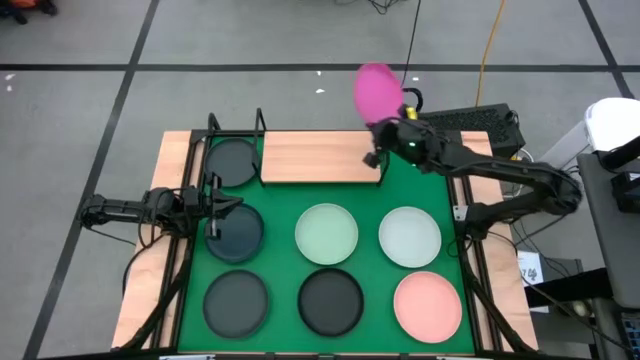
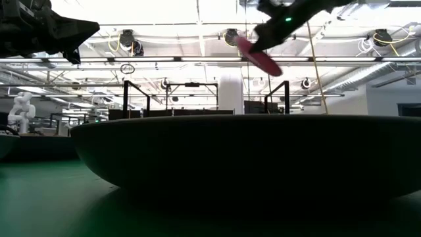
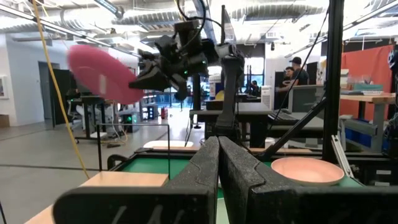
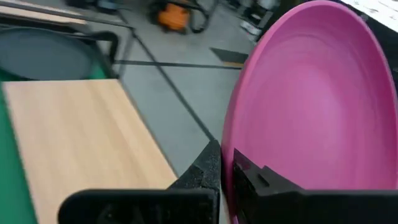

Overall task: Place and stack plates onto a shelf
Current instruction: Put the pink plate on the shelf

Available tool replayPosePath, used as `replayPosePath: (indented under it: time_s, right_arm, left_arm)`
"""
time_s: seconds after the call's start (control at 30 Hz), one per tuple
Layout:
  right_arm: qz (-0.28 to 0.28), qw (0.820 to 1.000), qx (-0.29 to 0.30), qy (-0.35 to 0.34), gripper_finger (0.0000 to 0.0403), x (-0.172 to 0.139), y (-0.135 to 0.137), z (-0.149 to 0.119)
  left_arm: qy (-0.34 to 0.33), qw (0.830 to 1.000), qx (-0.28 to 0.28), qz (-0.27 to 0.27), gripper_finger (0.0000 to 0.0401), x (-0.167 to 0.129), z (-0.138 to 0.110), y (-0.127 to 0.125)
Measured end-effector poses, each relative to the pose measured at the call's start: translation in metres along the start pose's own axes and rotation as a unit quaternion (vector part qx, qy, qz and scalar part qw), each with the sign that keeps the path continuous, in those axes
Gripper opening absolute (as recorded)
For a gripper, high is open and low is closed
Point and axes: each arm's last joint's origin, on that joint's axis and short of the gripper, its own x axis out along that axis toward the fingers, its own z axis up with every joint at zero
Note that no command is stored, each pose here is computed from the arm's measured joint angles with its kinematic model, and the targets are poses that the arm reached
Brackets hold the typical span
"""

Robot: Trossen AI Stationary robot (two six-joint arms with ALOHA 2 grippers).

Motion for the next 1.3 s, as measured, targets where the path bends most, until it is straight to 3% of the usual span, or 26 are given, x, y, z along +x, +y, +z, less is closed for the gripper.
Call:
replayPosePath:
  time_s: [0.33,0.7,1.0,1.3]
  right_arm:
    - [0.132,0.990,-0.050,-0.030,0.0000,0.079,0.052,0.005]
    - [0.210,0.973,-0.091,-0.015,0.0000,0.144,0.108,-0.009]
    - [0.239,0.963,-0.122,0.014,0.0000,0.164,0.139,-0.018]
    - [0.254,0.958,-0.132,0.035,0.0001,0.161,0.145,-0.022]
  left_arm:
    - [0.000,1.000,0.000,0.000,0.0017,0.000,0.000,0.000]
    - [0.000,1.000,0.000,0.000,0.0017,0.000,0.000,0.000]
    - [0.000,1.000,0.000,0.000,0.0017,0.000,0.000,0.000]
    - [0.000,1.000,0.000,0.000,0.0017,0.000,0.000,0.000]
